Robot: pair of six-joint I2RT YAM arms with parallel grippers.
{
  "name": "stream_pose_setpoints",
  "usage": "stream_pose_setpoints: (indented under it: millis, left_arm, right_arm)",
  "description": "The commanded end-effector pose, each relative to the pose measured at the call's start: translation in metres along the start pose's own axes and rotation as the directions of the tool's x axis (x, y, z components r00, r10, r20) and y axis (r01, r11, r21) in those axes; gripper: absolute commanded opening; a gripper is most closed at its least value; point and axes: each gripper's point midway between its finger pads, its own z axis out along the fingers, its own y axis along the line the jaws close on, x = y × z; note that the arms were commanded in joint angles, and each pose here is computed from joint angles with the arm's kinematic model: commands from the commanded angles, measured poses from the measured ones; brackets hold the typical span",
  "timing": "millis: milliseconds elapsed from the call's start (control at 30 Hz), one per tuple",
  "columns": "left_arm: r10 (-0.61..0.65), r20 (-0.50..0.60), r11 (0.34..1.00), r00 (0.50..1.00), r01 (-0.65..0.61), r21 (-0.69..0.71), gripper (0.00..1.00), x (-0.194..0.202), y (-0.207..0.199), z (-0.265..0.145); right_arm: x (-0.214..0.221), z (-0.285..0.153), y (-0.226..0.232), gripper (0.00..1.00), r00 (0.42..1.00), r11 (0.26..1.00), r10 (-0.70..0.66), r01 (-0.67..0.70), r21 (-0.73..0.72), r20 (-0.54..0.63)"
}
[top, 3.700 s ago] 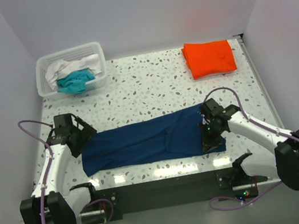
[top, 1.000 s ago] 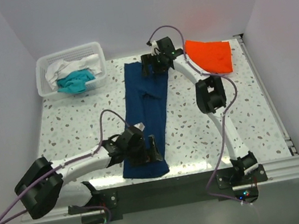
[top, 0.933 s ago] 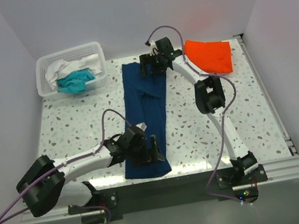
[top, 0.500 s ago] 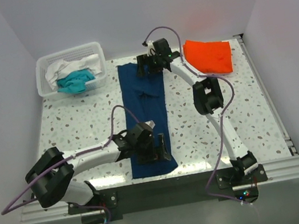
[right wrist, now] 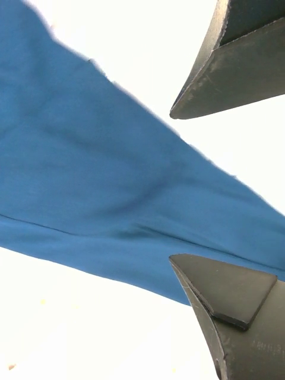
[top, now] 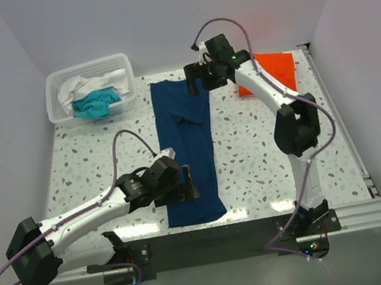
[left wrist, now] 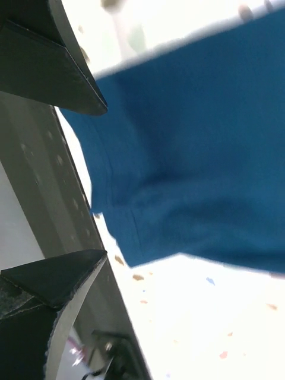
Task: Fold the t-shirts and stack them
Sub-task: Fold the tshirt
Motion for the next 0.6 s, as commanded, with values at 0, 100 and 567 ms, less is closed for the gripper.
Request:
stream_pose_setpoints:
  millis: [0, 100, 567]
  left_arm:
    - [-0.070, 0.029, 0.974, 0.997, 0.075, -0.214, 1.00, 0.009, 0.059, -0.008]
    - [-0.110, 0.039, 0.969, 0.993, 0.116, -0.217, 0.94, 0.019, 0.076, -0.014]
    - [-0.103, -0.137, 0.994, 0.985, 0.097, -0.049, 0.52, 0.072, 0.078, 0.015]
  right_arm:
    - [0.030, -0.062, 0.017, 0.99, 1.000, 0.991, -0.027, 0.028, 0.132, -0.002]
    - [0.086, -0.089, 0.042, 0.99, 0.999, 0.986, -0.031, 0.034, 0.160, -0.022]
    - [0.292, -0.147, 0.092, 0.96, 0.962, 0.997, 0.047, -0.028, 0.074, -0.268]
